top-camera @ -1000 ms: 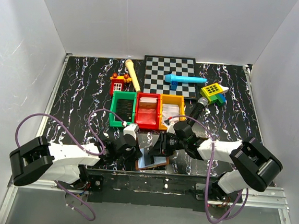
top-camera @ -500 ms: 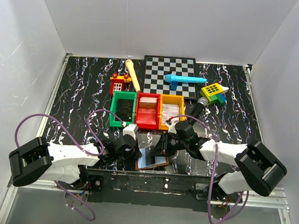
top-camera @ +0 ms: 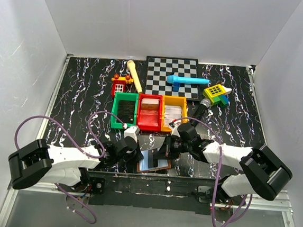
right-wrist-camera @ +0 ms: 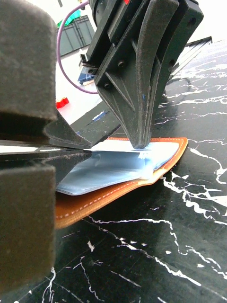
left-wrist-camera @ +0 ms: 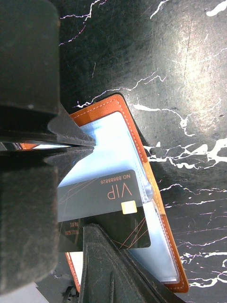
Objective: Take the credit cards out of the card holder
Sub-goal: Remove the credit card from the card holder.
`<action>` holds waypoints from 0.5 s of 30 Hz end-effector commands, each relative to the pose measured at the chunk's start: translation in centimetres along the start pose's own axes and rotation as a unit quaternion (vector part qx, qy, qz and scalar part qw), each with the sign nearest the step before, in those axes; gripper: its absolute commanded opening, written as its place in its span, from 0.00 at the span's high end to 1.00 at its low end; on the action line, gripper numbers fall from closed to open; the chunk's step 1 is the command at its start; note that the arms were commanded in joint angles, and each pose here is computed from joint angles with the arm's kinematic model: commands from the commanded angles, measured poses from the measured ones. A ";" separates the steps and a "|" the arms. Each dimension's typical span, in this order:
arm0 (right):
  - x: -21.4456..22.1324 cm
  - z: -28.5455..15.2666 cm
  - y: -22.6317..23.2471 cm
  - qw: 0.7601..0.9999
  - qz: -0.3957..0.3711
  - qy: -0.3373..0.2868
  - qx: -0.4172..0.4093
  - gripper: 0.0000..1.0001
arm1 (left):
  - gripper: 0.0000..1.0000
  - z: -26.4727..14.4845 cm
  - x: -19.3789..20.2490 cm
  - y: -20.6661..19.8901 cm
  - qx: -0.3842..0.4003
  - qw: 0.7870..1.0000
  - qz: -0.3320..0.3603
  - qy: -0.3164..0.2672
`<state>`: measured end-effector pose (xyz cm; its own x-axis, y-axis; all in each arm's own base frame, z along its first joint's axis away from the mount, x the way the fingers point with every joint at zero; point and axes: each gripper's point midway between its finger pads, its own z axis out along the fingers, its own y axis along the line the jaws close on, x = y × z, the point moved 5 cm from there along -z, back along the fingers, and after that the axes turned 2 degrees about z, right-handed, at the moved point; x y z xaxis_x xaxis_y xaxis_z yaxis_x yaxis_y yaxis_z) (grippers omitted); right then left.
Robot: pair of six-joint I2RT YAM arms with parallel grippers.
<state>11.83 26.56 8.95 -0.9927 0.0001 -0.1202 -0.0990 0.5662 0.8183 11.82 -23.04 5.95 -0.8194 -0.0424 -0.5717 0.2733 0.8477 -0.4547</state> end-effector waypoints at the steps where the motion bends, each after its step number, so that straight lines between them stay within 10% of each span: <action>1: -0.8 -0.6 1.5 1.000 -0.020 -0.013 -0.011 0.96 | 1.00 -0.3 1.6 2.1 -0.038 0.999 0.010 0.025; 15: -0.8 -1.9 0.9 0.999 -0.033 -0.016 0.033 0.99 | 1.00 -0.6 1.6 2.6 -0.048 0.999 -0.001 0.016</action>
<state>11.66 25.38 9.31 -0.9895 -0.0119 -0.1440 -0.1197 0.6261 0.7705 11.63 -22.58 5.88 -0.8220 -0.0722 -0.5649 0.2478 0.8478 -0.4689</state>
